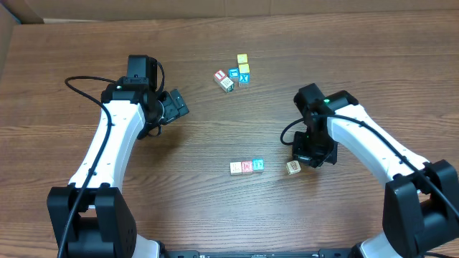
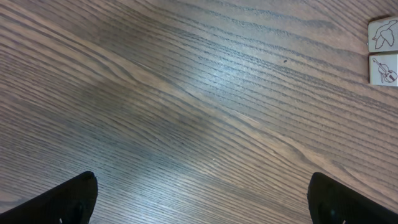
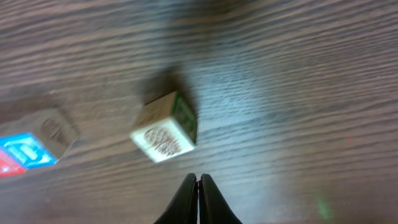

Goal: Flip 4 blocks

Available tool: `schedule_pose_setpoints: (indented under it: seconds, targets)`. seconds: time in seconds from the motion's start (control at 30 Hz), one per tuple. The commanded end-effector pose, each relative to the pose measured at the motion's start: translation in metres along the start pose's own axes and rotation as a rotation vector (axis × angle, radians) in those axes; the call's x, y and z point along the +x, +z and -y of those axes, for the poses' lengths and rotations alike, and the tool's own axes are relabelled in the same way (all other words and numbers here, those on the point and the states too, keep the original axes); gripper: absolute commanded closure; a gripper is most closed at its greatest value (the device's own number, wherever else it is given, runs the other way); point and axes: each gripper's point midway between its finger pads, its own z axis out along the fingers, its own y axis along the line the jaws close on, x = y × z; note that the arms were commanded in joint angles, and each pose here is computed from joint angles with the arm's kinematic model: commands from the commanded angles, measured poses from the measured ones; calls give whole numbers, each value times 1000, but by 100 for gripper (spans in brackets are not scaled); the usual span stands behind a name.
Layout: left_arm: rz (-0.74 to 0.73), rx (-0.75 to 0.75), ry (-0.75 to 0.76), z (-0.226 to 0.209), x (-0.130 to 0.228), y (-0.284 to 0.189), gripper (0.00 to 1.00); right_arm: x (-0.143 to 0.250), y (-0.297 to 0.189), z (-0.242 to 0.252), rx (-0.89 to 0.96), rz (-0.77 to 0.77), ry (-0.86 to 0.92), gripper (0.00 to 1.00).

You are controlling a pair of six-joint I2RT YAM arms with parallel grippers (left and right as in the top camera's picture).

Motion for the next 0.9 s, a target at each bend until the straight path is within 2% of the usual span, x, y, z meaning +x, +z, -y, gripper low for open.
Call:
schedule_pose_setpoints:
  seconds: [0.0, 0.4, 0.6, 0.87]
  targets:
    - [18, -5, 10, -1, -4, -3, 0, -6, 0, 12, -10, 23, 42, 95]
    - [18, -6, 10, -1, -4, -3, 0, -4, 34, 26, -44, 7, 136, 93]
    - [17, -6, 10, -1, -4, -3, 0, 4, 42, -4, -231, -51, 131, 93]
    - [18, -6, 10, -1, -4, -3, 0, 5, 39, -17, -303, -70, 121, 93]
